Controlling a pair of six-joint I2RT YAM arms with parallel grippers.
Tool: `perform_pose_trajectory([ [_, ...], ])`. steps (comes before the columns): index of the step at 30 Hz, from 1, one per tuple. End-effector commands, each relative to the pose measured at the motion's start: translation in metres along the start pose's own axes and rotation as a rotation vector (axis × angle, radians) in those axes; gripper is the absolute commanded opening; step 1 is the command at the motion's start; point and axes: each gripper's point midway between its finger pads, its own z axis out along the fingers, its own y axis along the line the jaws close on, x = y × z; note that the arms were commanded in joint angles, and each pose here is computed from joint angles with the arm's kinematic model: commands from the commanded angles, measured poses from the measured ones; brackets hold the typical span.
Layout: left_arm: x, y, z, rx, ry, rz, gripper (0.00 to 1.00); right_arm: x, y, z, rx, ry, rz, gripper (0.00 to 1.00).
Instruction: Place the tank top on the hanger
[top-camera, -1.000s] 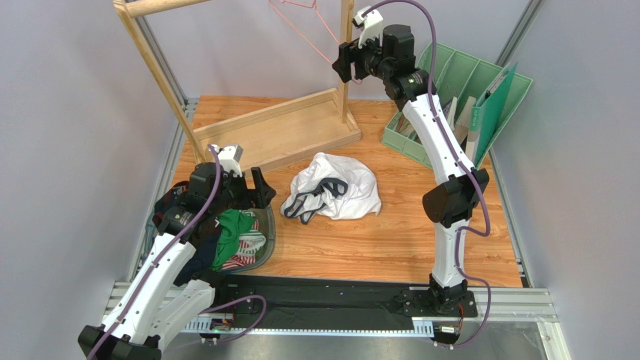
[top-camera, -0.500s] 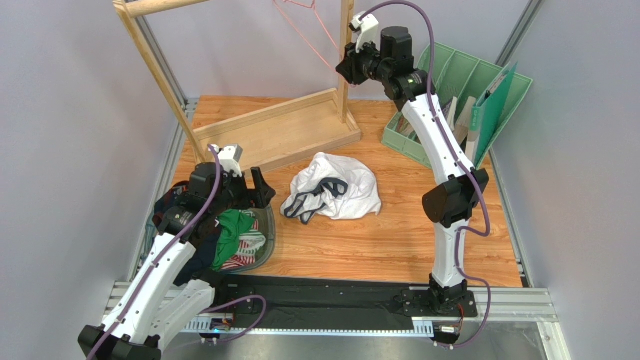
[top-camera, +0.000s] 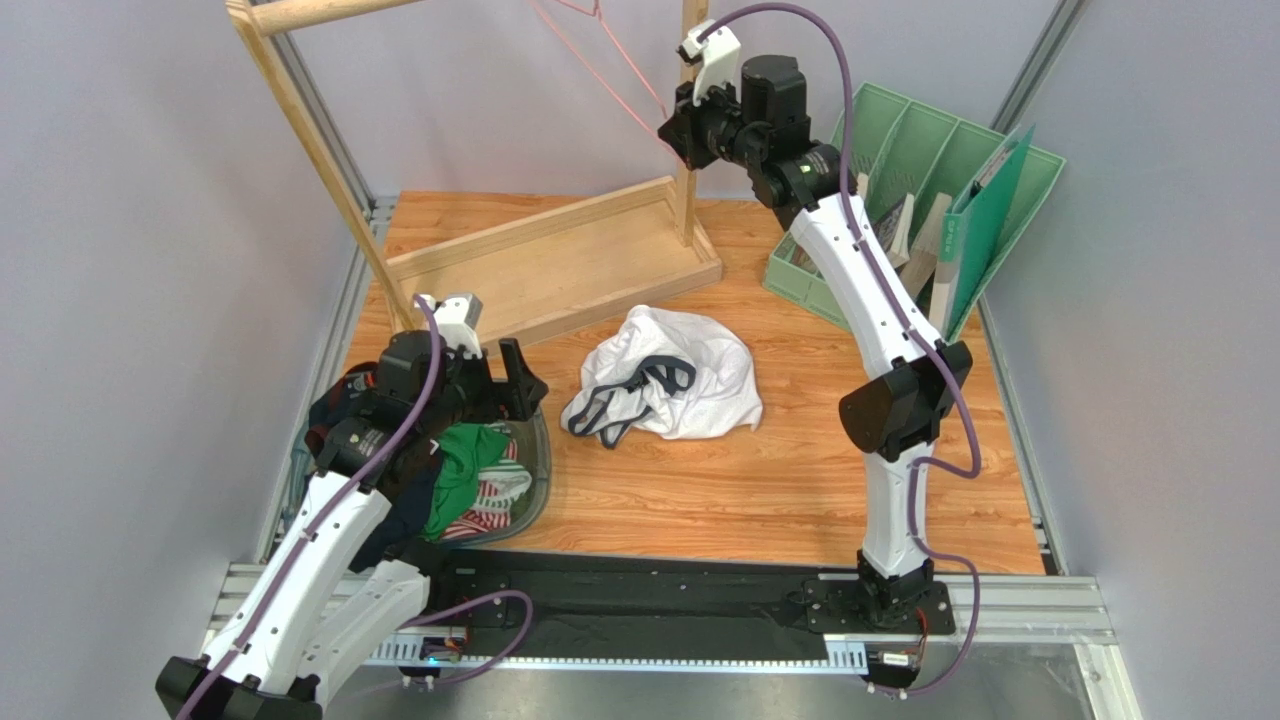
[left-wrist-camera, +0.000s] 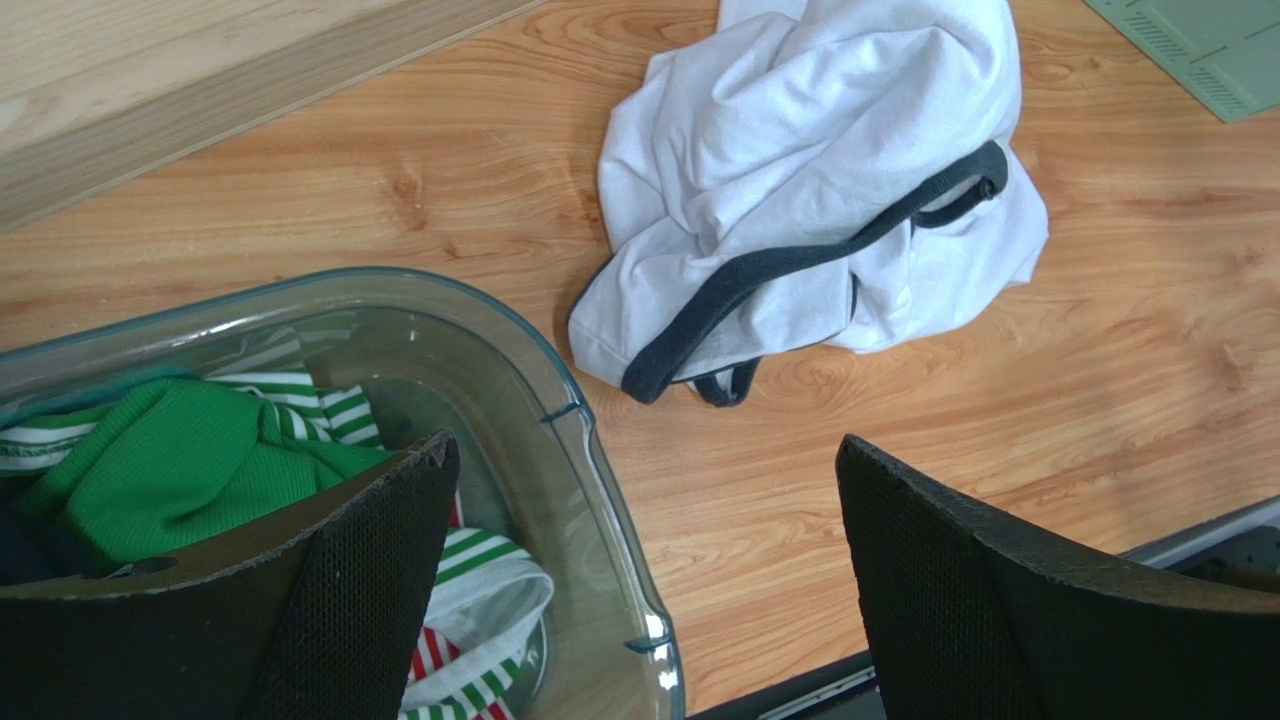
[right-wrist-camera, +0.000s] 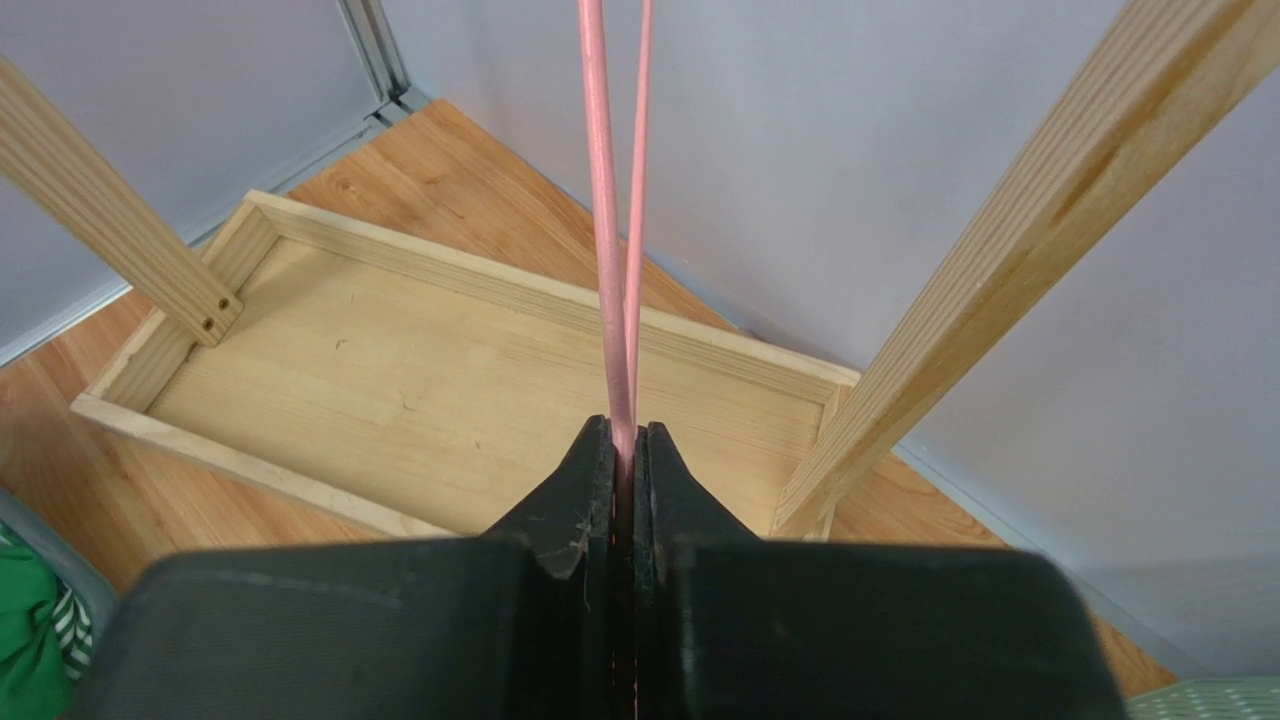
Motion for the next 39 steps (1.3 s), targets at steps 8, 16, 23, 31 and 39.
perform_pose_trajectory([
  [8,-0.002,0.002,0.001,-0.009,-0.017,-0.013,0.98,-0.118,0.009,-0.066,0.107,-0.286,-0.077,0.00],
  [16,-0.002,-0.001,0.006,0.009,-0.005,-0.010,0.98,-0.080,0.018,-0.083,0.084,-0.175,-0.073,0.00],
  [23,-0.006,-0.008,0.012,0.043,0.016,0.022,0.98,-0.031,0.032,-0.097,0.047,-0.049,-0.058,0.00],
  [31,0.001,-0.019,0.029,0.113,0.081,0.040,0.94,-0.002,0.046,-0.137,0.071,-0.006,0.000,0.00],
  [39,0.025,-0.039,0.066,0.155,0.182,0.063,0.92,0.038,0.055,-0.205,0.125,0.080,0.060,0.00],
])
